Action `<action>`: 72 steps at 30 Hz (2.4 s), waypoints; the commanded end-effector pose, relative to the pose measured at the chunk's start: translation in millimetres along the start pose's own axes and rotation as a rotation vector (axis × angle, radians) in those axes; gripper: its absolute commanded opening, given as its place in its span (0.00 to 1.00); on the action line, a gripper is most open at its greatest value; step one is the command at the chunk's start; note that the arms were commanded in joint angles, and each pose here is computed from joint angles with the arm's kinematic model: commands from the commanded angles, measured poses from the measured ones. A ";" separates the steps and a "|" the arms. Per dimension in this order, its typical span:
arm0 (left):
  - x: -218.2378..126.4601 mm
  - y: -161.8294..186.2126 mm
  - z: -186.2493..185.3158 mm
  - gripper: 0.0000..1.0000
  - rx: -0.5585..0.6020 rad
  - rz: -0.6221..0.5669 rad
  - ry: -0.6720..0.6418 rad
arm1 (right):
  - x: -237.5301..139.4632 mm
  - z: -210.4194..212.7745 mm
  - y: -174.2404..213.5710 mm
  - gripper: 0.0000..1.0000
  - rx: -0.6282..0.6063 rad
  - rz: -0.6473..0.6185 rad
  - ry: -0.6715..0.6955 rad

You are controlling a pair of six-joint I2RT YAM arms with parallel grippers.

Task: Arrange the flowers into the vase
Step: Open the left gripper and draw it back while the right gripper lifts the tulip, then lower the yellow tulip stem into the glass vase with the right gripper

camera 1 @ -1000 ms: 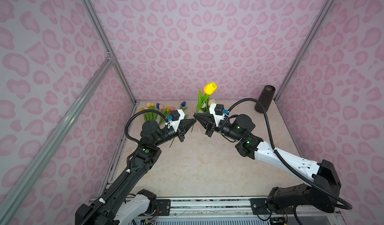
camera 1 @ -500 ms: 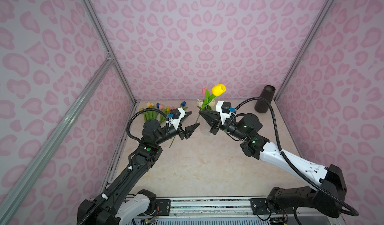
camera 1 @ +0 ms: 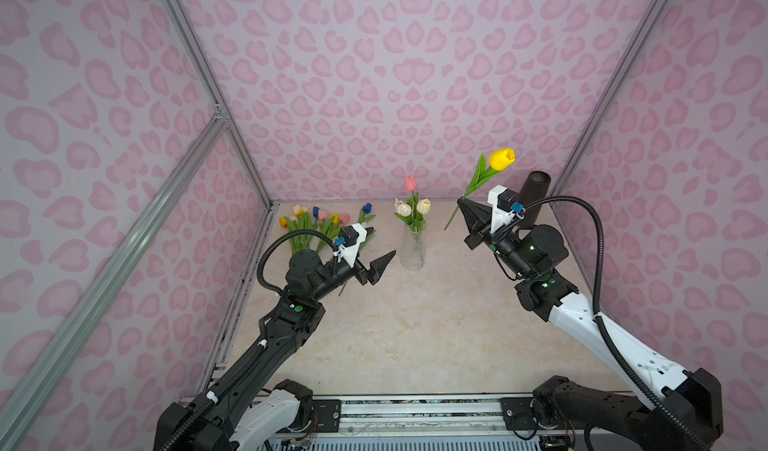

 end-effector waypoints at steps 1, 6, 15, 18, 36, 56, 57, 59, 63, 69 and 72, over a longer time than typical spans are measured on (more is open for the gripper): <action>-1.0 -11.7 4.0 0.86 0.033 -0.049 -0.022 | 1.2 -23.4 2.7 0.00 0.029 -0.012 0.074; -0.1 -9.8 3.7 0.86 0.015 -0.051 -0.017 | 22.9 -54.5 13.8 0.00 0.075 -0.018 0.076; -2.4 -13.2 3.8 0.86 0.024 -0.040 -0.019 | 66.5 -58.0 34.8 0.00 0.153 -0.006 -0.085; -2.3 -12.7 4.3 0.86 0.026 -0.031 -0.023 | 74.4 -54.3 41.7 0.00 0.167 0.004 -0.110; 2.8 -13.8 6.8 0.86 0.019 -0.015 -0.012 | 85.6 -56.5 87.4 0.00 0.148 0.045 -0.114; 3.9 -11.7 7.5 0.87 0.016 -0.008 -0.016 | 97.7 -52.2 119.8 0.00 0.049 0.126 -0.127; 3.9 -11.9 7.5 0.87 0.019 -0.009 -0.017 | 99.0 -51.6 121.7 0.00 0.033 0.141 -0.118; 4.0 -11.1 7.8 0.87 0.018 -0.006 -0.020 | 101.3 -50.9 124.0 0.00 0.034 0.159 -0.105; 4.0 -10.0 7.9 0.87 0.017 -0.004 -0.023 | 101.2 -52.4 121.9 0.04 0.039 0.162 -0.075; 3.8 -9.3 7.3 0.87 0.019 -0.001 -0.022 | 99.1 -55.6 121.9 0.24 0.030 0.182 -0.031; 4.0 -9.6 7.7 0.87 0.019 -0.002 -0.023 | 99.4 -56.3 122.3 0.36 0.020 0.205 -0.022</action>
Point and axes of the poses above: each gripper's point midway between its finger pads, its own x axis out along the fingers, its own z axis along the line the jaws close on, y = z × x, the point moved 8 cm from there along -x, back along the fingers, and after that the axes turned 14 degrees about x, right-handed, at the moved point
